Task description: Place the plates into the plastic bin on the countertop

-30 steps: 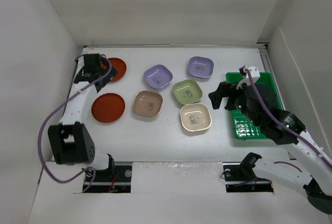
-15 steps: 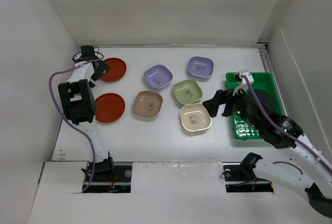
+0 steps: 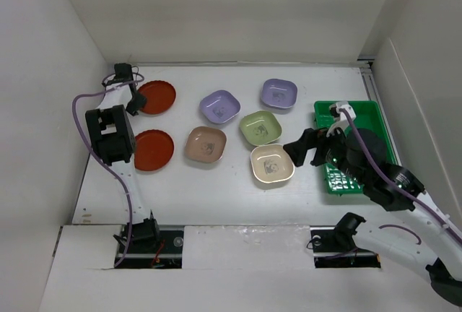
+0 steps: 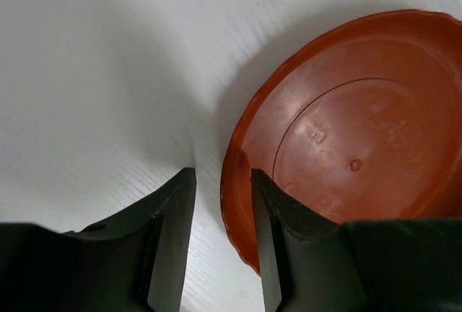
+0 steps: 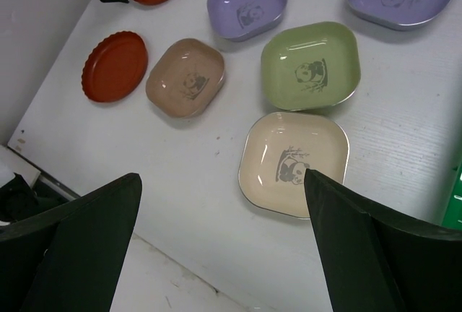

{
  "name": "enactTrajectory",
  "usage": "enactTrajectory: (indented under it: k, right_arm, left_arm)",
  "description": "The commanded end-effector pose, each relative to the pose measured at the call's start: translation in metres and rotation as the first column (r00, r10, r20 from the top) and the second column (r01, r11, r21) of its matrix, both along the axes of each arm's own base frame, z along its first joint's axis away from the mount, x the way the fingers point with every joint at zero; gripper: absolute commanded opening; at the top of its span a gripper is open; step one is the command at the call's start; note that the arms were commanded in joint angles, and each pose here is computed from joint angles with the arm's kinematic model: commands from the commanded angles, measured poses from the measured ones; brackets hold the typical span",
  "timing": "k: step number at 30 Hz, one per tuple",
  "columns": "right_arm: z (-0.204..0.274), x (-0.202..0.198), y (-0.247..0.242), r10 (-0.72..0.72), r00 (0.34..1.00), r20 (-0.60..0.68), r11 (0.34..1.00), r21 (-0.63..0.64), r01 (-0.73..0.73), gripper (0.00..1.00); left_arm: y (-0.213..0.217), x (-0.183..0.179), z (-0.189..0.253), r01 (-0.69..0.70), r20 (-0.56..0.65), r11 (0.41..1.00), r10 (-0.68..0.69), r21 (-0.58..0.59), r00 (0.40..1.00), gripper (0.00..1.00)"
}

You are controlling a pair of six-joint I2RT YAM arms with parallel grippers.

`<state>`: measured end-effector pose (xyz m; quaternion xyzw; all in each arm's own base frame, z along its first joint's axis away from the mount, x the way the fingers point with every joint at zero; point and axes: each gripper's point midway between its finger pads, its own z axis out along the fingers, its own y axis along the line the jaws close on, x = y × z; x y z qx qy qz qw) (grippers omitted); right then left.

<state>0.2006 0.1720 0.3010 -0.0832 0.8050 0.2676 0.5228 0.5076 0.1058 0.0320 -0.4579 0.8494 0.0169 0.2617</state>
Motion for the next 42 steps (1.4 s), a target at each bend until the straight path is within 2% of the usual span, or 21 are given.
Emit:
enactTrajectory:
  k: [1,3,5,6,9,13,14,17,21,23,24,26,27,30,32,33,35,38,42]
  right_arm:
    - [0.019,-0.003,0.001,0.002,0.999,0.041,0.997,0.071,-0.005,1.00]
    - [0.019,-0.003,0.001,0.002,0.999,0.041,0.997,0.071,-0.005,1.00]
    - [0.019,-0.003,0.001,0.002,0.999,0.041,0.997,0.071,-0.005,1.00]
    - [0.019,-0.003,0.001,0.002,0.999,0.041,0.997,0.071,-0.005,1.00]
    - [0.024,-0.001,0.003,0.001,0.998,0.056,0.996,0.086,-0.006,1.00]
    - [0.017,0.005,0.011,0.012,0.999,0.046,0.997,0.079,-0.016,1.00]
    - [0.013,0.008,0.013,0.013,0.999,0.035,0.998,0.069,-0.015,1.00]
    - [0.012,0.012,0.020,0.023,0.999,0.032,0.997,0.070,-0.025,1.00]
    - [0.012,0.032,0.028,-0.022,0.998,0.053,0.997,0.074,0.018,1.00]
    - [0.030,0.043,0.032,-0.041,0.996,0.076,0.995,0.095,0.034,1.00]
    - [0.027,0.053,0.037,-0.051,0.997,0.059,0.996,0.077,0.046,1.00]
    - [0.044,0.066,0.044,-0.058,0.994,0.089,0.995,0.090,0.050,1.00]
    - [0.055,0.070,0.041,-0.075,0.991,0.112,0.992,0.112,0.063,1.00]
    - [0.067,0.103,0.034,-0.118,0.980,0.161,0.990,0.101,0.103,1.00]
    - [0.051,0.132,0.026,-0.143,0.982,0.119,0.989,0.064,0.136,1.00]
    - [0.049,0.138,0.028,-0.099,0.990,0.101,0.993,0.071,0.093,0.98]
    - [0.049,0.161,0.009,-0.139,0.984,0.109,0.987,0.100,0.129,0.98]
    - [0.047,0.172,0.009,-0.077,0.988,0.135,0.989,0.136,0.059,0.98]
    - [0.032,0.176,0.024,0.036,0.996,0.085,0.984,0.170,-0.050,0.97]
  left_arm:
    - [0.004,-0.001,-0.004,-0.012,-0.025,1.000,0.011,-0.006,1.000,0.33]
    - [0.005,-0.001,-0.010,-0.004,-0.051,1.000,0.003,-0.008,0.999,0.33]
    - [0.007,-0.003,-0.012,-0.008,-0.063,1.000,0.007,-0.020,0.998,0.16]
    - [0.007,-0.004,-0.015,-0.009,-0.076,1.000,0.007,-0.023,0.997,0.00]
    - [0.007,0.004,0.017,-0.003,-0.004,1.000,0.002,-0.017,1.000,0.00]
    - [0.000,0.011,0.111,0.034,0.193,0.998,-0.045,0.059,0.980,0.00]
    - [-0.013,0.011,0.158,0.079,0.279,0.991,-0.105,0.105,0.955,0.00]
    - [-0.030,-0.005,0.228,0.115,0.381,0.977,-0.176,0.178,0.908,0.00]
    - [-0.089,-0.034,0.277,0.236,0.410,0.934,-0.331,0.267,0.850,0.00]
    - [-0.139,-0.047,0.287,0.301,0.378,0.889,-0.426,0.346,0.822,0.00]
    - [-0.155,-0.055,0.292,0.320,0.369,0.876,-0.450,0.362,0.814,0.00]
    - [-0.213,-0.072,0.292,0.426,0.357,0.828,-0.546,0.365,0.758,0.00]
    - [-0.213,-0.073,0.292,0.426,0.357,0.828,-0.547,0.364,0.757,0.00]
    - [-0.254,-0.095,0.300,0.488,0.374,0.793,-0.604,0.364,0.704,0.00]
    - [-0.276,-0.112,0.305,0.534,0.385,0.763,-0.646,0.365,0.659,0.00]
    - [-0.280,-0.117,0.310,0.538,0.400,0.763,-0.646,0.359,0.650,0.00]
    - [-0.287,-0.125,0.308,0.572,0.403,0.745,-0.667,0.342,0.627,0.00]
    - [-0.293,-0.136,0.314,0.605,0.436,0.729,-0.680,0.319,0.589,0.00]
    - [-0.293,-0.142,0.309,0.624,0.432,0.718,-0.690,0.307,0.581,0.00]
